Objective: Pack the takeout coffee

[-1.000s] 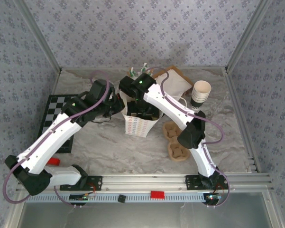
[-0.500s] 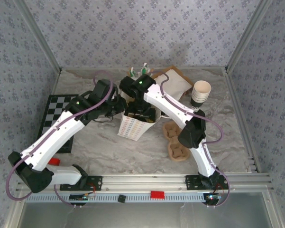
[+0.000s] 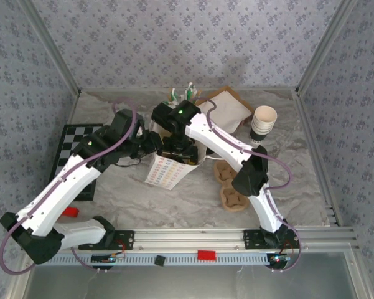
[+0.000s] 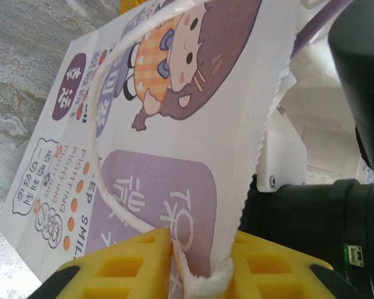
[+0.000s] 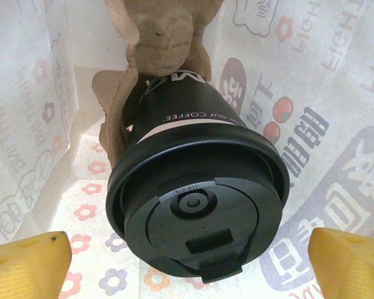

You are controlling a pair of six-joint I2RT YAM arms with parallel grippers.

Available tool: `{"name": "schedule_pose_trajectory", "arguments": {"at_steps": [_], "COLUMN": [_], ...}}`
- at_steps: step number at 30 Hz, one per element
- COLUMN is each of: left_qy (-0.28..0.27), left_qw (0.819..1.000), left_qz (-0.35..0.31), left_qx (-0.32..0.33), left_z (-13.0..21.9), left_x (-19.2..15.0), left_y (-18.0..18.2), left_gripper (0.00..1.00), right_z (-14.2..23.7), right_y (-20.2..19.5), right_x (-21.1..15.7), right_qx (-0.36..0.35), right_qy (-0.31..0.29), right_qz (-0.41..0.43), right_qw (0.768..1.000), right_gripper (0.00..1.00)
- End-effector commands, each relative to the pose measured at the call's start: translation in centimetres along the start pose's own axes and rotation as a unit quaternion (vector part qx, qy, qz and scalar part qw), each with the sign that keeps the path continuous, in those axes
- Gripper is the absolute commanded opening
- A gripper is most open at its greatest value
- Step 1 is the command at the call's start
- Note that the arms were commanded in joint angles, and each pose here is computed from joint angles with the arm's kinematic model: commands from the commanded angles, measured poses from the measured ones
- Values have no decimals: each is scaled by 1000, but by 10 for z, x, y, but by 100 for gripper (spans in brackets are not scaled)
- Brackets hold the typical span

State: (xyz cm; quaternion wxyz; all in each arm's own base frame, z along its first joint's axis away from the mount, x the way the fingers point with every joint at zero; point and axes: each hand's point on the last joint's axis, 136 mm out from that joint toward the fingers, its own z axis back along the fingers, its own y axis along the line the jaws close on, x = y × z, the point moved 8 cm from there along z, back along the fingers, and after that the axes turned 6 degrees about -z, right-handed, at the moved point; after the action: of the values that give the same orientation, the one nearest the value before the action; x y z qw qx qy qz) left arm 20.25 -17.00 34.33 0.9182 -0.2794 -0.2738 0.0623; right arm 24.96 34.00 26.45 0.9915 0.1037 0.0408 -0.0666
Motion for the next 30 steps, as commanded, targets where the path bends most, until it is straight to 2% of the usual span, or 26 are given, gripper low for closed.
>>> {"name": "schedule_pose_trajectory", "arguments": {"at_steps": [1, 9, 16, 18, 21, 30], "left_qy": [45, 28, 40, 43, 49, 74], "left_qw": [999, 999, 999, 999, 999, 996], "left_qz": [3, 8, 2, 2, 2, -6], "left_qx": [-8, -13, 3, 3, 8, 54], "left_z": [0, 13, 6, 3, 0, -6], "left_x": [-15, -15, -17, -18, -20, -26], "left_y": [5, 8, 12, 13, 14, 24], "left_gripper": [27, 28, 10, 6, 2, 0], "right_z": [10, 0, -5, -4, -2, 5], "right_y": [13, 13, 13, 12, 13, 16], "right_x": [2, 3, 4, 4, 4, 3], "right_qx": [40, 28, 21, 22, 26, 45], "right_qy": [-12, -3, 2, 2, 0, 1], "right_qz": [2, 10, 10, 10, 9, 0], "right_qw": [999, 1000, 1000, 1000, 1000, 999], "right_gripper": [99, 92, 90, 92, 100, 100]}}
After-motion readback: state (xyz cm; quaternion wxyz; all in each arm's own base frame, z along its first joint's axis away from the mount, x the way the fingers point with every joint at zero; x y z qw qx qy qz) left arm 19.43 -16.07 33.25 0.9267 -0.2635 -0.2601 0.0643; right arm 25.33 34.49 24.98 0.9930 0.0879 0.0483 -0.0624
